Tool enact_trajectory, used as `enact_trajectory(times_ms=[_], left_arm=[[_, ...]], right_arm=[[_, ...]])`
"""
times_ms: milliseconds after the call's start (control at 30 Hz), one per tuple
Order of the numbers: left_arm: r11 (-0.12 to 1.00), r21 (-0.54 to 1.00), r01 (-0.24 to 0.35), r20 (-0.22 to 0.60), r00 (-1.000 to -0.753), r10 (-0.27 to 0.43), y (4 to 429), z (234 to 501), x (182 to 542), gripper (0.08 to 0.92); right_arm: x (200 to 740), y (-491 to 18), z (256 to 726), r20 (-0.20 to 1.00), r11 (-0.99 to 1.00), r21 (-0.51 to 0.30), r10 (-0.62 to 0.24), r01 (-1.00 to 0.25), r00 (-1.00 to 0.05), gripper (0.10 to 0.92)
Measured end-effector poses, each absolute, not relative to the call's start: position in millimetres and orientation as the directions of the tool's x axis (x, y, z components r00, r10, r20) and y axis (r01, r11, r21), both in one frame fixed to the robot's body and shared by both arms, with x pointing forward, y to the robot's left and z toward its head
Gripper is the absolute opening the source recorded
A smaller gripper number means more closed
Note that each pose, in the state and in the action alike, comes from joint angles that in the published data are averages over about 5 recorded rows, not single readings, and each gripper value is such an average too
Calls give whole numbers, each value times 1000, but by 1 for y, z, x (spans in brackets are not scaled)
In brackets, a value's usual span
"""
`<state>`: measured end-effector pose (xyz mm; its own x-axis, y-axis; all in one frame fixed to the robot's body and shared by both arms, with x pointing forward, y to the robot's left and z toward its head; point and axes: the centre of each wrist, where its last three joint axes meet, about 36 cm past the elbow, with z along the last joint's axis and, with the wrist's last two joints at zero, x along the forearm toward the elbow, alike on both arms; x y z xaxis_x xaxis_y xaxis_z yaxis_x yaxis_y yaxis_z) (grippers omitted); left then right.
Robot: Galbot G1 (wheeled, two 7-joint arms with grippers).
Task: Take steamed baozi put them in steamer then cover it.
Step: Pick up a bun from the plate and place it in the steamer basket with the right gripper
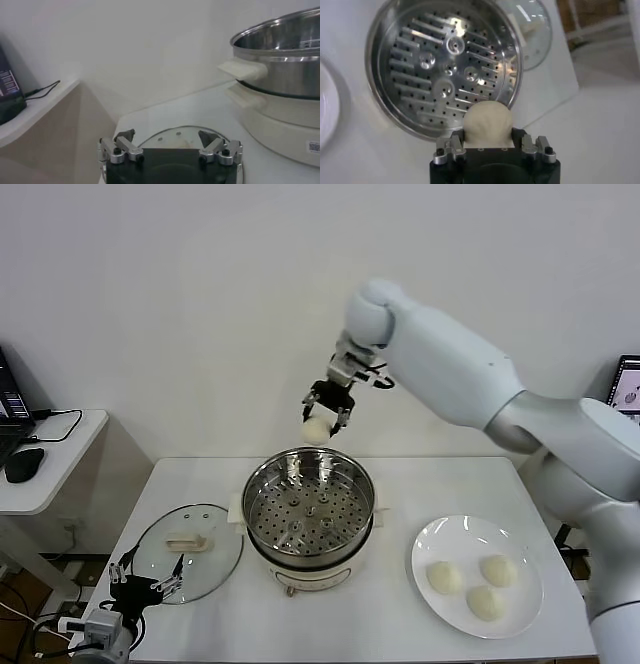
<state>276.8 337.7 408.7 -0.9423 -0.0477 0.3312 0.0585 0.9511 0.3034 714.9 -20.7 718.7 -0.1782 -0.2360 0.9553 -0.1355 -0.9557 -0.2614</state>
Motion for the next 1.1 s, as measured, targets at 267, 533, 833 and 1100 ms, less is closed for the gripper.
enact_trajectory(times_ms=[267,533,833,1100], left_arm=[[950,307,55,330,-943,-52,340,412,273,823],[950,308,56,336,-940,-53,342,412,271,823],[953,298,58,350,-935,-53,341,408,269,823],[955,292,59,357,-933,-51,340,404,269,823]], right_arm=[[704,11,699,967,-983,-185,-178,-22,-184,585],[699,23,677,975,-989,-150,-150,14,-161,585],[698,24,644,983,-992,-126,-126,10,-134,585],[697,24,621,986,-993,-115,-115,3,-119,585]])
